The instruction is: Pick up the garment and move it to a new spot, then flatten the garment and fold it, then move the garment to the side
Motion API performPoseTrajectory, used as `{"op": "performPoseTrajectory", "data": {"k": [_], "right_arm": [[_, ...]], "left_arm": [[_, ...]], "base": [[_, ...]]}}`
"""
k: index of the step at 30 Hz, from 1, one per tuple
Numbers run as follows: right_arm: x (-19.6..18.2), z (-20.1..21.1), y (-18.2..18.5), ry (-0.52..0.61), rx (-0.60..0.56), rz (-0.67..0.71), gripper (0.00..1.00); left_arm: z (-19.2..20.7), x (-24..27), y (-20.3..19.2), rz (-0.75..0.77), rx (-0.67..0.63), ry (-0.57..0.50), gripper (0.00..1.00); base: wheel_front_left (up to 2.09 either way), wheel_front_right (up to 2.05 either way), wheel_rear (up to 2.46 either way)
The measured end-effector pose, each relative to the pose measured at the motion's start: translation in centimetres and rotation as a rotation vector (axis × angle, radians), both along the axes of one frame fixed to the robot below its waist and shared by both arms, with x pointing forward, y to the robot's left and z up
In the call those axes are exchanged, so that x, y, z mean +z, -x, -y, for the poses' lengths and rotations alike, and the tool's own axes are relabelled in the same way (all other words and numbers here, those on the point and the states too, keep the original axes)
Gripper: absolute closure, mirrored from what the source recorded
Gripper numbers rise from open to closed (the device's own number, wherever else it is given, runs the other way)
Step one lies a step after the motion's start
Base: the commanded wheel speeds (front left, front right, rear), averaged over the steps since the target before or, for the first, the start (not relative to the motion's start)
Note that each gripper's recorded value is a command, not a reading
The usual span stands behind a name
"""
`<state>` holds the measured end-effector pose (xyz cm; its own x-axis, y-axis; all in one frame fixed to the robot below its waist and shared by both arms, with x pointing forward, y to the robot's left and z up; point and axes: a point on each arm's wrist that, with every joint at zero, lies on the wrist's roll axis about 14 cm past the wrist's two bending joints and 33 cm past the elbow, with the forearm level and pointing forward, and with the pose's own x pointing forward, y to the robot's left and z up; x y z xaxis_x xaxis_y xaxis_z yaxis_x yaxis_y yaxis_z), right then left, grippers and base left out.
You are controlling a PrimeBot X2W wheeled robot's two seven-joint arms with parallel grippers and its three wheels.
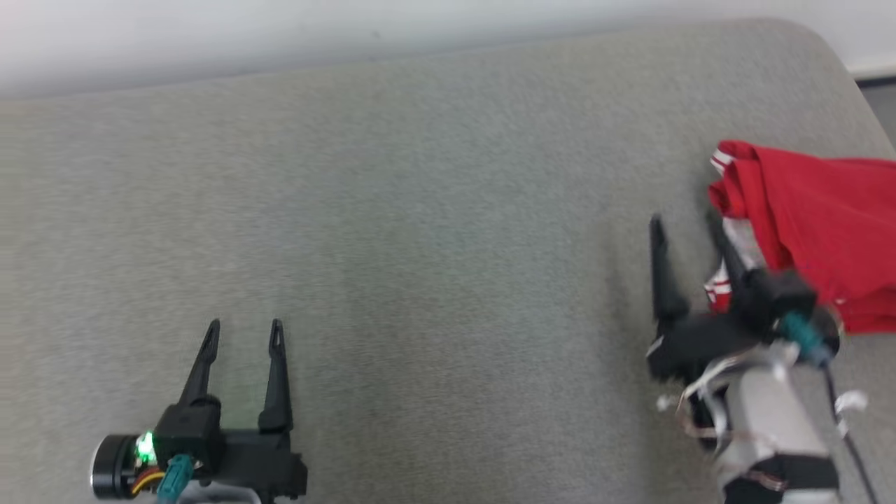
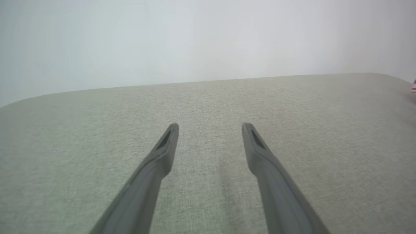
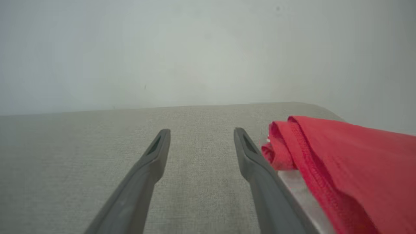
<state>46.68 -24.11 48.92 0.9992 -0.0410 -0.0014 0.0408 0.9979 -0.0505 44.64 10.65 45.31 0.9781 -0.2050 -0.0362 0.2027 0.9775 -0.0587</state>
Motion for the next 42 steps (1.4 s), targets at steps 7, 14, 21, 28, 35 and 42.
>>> {"op": "performPoseTrajectory", "data": {"k": [7, 14, 21, 28, 35, 42], "right_arm": [[-2.5, -4.5, 2.5, -0.069, 0.081, -0.059, 0.00], [-2.8, -6.7, 4.9, -0.071, 0.127, -0.072, 0.00], [-2.2, -7.6, 6.9, -0.092, 0.147, -0.057, 0.00], [-1.3, -7.8, 7.9, -0.104, 0.154, -0.031, 0.00], [-1.4, -7.4, 8.5, -0.116, 0.141, -0.032, 0.00], [-3.4, -7.2, 9.5, -0.125, 0.129, -0.098, 1.00]], "left_arm": [[-3.6, 0.0, 2.4, -0.027, 0.106, 0.001, 0.00], [-6.7, 0.4, 5.6, -0.031, 0.195, -0.011, 0.00], [-8.7, 1.2, 8.2, -0.013, 0.246, -0.006, 0.00], [-9.4, 2.1, 9.1, 0.015, 0.264, 0.005, 0.00], [-9.3, 2.4, 9.1, 0.024, 0.250, 0.011, 0.00], [-9.1, 0.6, 9.8, -0.037, 0.247, 0.022, 1.00]], "base": [[0.00, 0.00, 0.00], [0.00, 0.00, 0.00], [0.00, 0.00, 0.00], [0.00, 0.00, 0.00], [0.00, 0.00, 0.00], [0.00, 0.00, 0.00]]}}
